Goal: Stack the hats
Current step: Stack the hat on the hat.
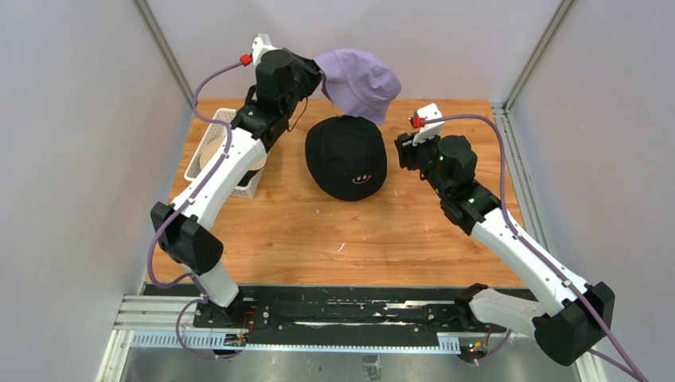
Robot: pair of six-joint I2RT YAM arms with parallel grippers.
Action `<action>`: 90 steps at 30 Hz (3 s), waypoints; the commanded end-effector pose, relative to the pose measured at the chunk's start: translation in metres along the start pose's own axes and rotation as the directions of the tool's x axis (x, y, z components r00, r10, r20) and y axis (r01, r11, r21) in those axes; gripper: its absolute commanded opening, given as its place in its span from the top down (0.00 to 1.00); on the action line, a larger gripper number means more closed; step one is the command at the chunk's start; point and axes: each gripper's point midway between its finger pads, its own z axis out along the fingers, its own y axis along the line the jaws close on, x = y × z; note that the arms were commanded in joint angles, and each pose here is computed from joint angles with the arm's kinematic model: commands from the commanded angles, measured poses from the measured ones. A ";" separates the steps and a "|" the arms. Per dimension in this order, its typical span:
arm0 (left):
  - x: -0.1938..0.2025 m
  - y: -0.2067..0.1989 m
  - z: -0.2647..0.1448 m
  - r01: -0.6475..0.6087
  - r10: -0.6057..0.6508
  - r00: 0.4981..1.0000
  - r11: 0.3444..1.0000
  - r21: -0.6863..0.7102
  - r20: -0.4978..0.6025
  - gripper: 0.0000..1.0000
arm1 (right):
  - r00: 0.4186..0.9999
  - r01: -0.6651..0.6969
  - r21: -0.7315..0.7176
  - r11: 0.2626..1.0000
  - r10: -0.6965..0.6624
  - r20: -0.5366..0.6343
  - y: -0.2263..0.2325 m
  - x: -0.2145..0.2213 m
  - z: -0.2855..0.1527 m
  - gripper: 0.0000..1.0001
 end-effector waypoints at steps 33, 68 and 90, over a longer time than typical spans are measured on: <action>0.043 0.014 -0.034 0.390 -0.391 0.914 0.920 -0.031 -0.110 1.00 | 0.995 -0.007 -0.216 0.976 0.028 0.095 0.031 -0.014 -0.001 0.50; 0.049 0.020 -0.058 0.306 -0.335 0.923 0.938 -0.165 -0.192 1.00 | 0.788 0.467 0.135 0.874 -0.480 0.386 0.098 -0.031 0.055 0.45; 0.055 0.027 -0.060 0.320 -0.357 0.913 0.927 -0.193 -0.199 1.00 | 0.762 0.514 0.104 0.852 -0.508 0.402 0.133 -0.035 0.093 0.46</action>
